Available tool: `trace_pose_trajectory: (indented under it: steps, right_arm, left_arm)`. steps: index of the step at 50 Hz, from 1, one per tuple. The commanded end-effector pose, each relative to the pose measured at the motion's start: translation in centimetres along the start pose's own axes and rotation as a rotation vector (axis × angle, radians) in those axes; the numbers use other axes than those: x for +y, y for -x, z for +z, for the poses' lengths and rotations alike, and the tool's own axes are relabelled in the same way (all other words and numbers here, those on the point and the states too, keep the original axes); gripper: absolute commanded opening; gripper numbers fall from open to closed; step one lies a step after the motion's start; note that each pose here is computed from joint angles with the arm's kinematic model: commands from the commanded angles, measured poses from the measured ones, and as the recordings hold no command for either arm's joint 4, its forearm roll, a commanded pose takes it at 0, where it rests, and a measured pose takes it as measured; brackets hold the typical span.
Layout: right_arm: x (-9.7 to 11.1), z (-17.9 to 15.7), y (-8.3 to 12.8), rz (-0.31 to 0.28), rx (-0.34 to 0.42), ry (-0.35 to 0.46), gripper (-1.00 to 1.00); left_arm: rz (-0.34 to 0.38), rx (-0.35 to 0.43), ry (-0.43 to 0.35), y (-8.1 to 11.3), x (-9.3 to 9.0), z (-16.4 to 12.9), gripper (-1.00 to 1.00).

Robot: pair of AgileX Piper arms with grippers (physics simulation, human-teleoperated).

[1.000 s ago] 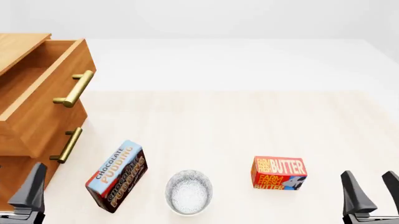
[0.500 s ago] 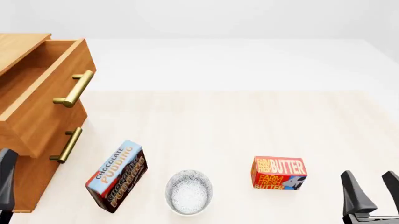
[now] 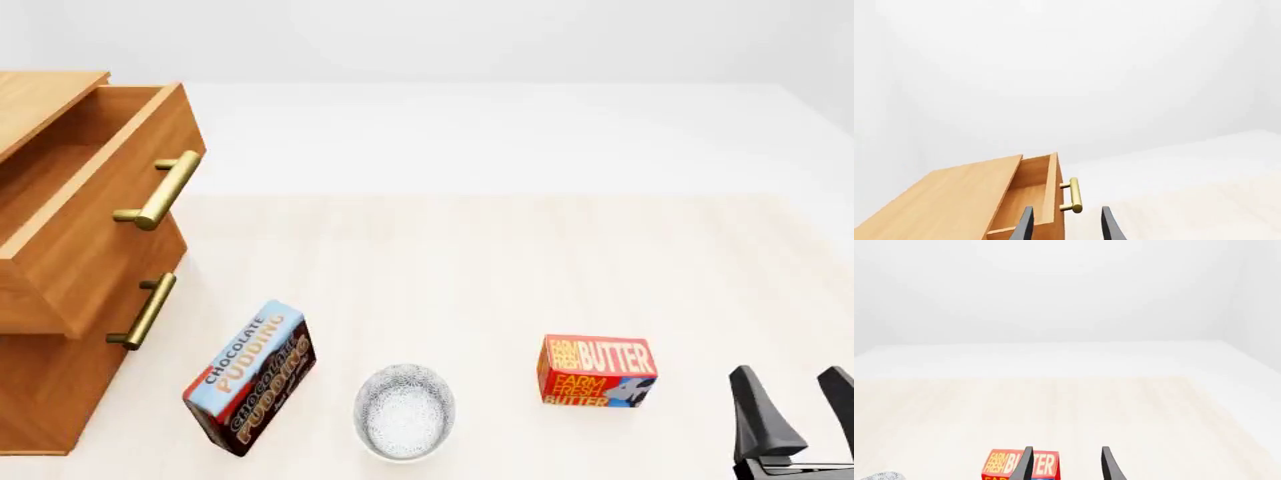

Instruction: Put the bowl in the top drawer of the cabinet.

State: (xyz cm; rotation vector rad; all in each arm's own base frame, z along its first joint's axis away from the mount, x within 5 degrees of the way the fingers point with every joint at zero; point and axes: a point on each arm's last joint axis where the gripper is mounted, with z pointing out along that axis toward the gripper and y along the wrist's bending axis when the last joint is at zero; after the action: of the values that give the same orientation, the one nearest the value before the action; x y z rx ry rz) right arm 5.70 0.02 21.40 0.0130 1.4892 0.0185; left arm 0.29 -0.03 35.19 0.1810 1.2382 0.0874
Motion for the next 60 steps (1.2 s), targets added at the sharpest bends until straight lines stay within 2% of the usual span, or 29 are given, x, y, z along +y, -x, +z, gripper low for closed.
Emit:
trace_pose_trajectory:
  steps: [1,2,4,6,8,10,12,14,15,16,17,18,19,22,23,25,27,28,29,30,37,39,40,41,42,46,51,53,60]
  right_arm:
    - [0.0,0.0,0.0,0.0,0.0,0.0,1.0]
    - [0.0,0.0,0.0,0.0,0.0,0.0,1.0]
    - [0.0,0.0,0.0,0.0,0.0,0.0,1.0]
    - [0.0,0.0,0.0,0.0,0.0,0.0,1.0]
    - [0.0,0.0,0.0,0.0,0.0,0.0,1.0]
    - [0.0,0.0,0.0,0.0,0.0,0.0,1.0]
    - [0.0,0.0,0.0,0.0,0.0,0.0,1.0]
    - [0.0,0.0,0.0,0.0,0.0,0.0,1.0]
    - [0.0,0.0,0.0,0.0,0.0,0.0,1.0]
    - [0.0,0.0,0.0,0.0,0.0,0.0,1.0]
    - [0.0,0.0,0.0,0.0,0.0,0.0,1.0]
    - [0.0,0.0,0.0,0.0,0.0,0.0,1.0]
    - [0.0,0.0,0.0,0.0,0.0,0.0,1.0]
    - [0.0,0.0,0.0,0.0,0.0,0.0,1.0]
    - [0.0,0.0,0.0,0.0,0.0,0.0,1.0]
    - [0.0,0.0,0.0,0.0,0.0,0.0,1.0]
    - [0.0,0.0,0.0,0.0,0.0,0.0,1.0]
    - [0.0,0.0,0.0,0.0,0.0,0.0,1.0]
    - [0.0,0.0,0.0,0.0,0.0,0.0,1.0]
    - [0.0,0.0,0.0,0.0,0.0,0.0,1.0]
    - [0.0,0.0,0.0,0.0,0.0,0.0,1.0]
    - [0.0,0.0,0.0,0.0,0.0,0.0,1.0]
    - [0.0,0.0,0.0,0.0,0.0,0.0,1.0]
    - [0.0,0.0,0.0,0.0,0.0,0.0,1.0]
    - [0.0,0.0,0.0,0.0,0.0,0.0,1.0]
    - [0.0,0.0,0.0,0.0,0.0,0.0,1.0]
    - [0.0,0.0,0.0,0.0,0.0,0.0,1.0]
    - [0.0,0.0,0.0,0.0,0.0,0.0,1.0]
    - [0.0,0.0,0.0,0.0,0.0,0.0,1.0]
  left_arm:
    - [-0.002,0.0,-0.036,2.5,0.5,0.8,1.0]
    - [0.051,-0.028,-0.043,3.2,0.6,0.9,1.0]
    - [0.051,-0.03,-0.047,3.5,0.7,1.1,1.0]
    - [0.014,-0.002,-0.044,4.0,0.8,1.9,1.0]
    - [0.071,-0.032,-0.052,4.4,0.8,1.9,1.0]
    - [0.077,-0.046,-0.051,5.0,1.0,2.2,1.0]
    - [0.047,-0.034,-0.042,5.6,1.0,2.8,1.0]
    - [0.049,-0.035,-0.042,5.8,1.1,3.1,1.0]
    - [-0.027,-0.015,-0.047,6.5,1.2,3.7,1.0]
    - [-0.036,-0.011,-0.038,6.7,1.2,4.0,1.0]
    - [-0.036,-0.011,-0.038,6.7,1.3,4.0,1.0]
    - [0.024,-0.039,-0.037,6.8,1.3,3.8,1.0]
    - [0.024,-0.039,-0.037,6.8,1.3,3.8,1.0]
    - [-0.039,0.003,-0.025,7.4,1.4,5.2,1.0]
    - [-0.023,-0.004,-0.028,7.5,1.4,5.3,1.0]
    - [-0.049,0.021,-0.026,7.7,1.5,6.1,1.0]
    - [-0.041,0.027,-0.026,7.8,1.5,6.5,1.0]
    - [-0.077,0.068,-0.023,7.8,1.5,7.4,1.0]
    - [-0.077,0.068,-0.023,7.8,1.5,7.4,1.0]
    - [-0.09,0.102,-0.017,7.8,1.5,8.4,1.0]
    - [-0.098,0.131,-0.017,8.8,1.8,9.8,1.0]
    - [-0.129,0.154,-0.018,9.2,1.8,10.4,1.0]
    - [-0.103,0.15,-0.017,9.4,1.9,10.4,1.0]
    - [-0.111,0.149,-0.016,9.6,1.9,10.5,1.0]
    - [-0.136,0.189,-0.012,9.5,2.0,11.3,1.0]
    - [-0.149,0.234,0.014,9.2,2.2,12.7,1.0]
    - [-0.155,0.249,0.022,9.8,2.4,13.4,1.0]
    - [-0.185,0.291,0.02,9.4,2.4,14.4,1.0]
    - [-0.178,0.347,0.054,8.5,2.9,16.2,1.0]
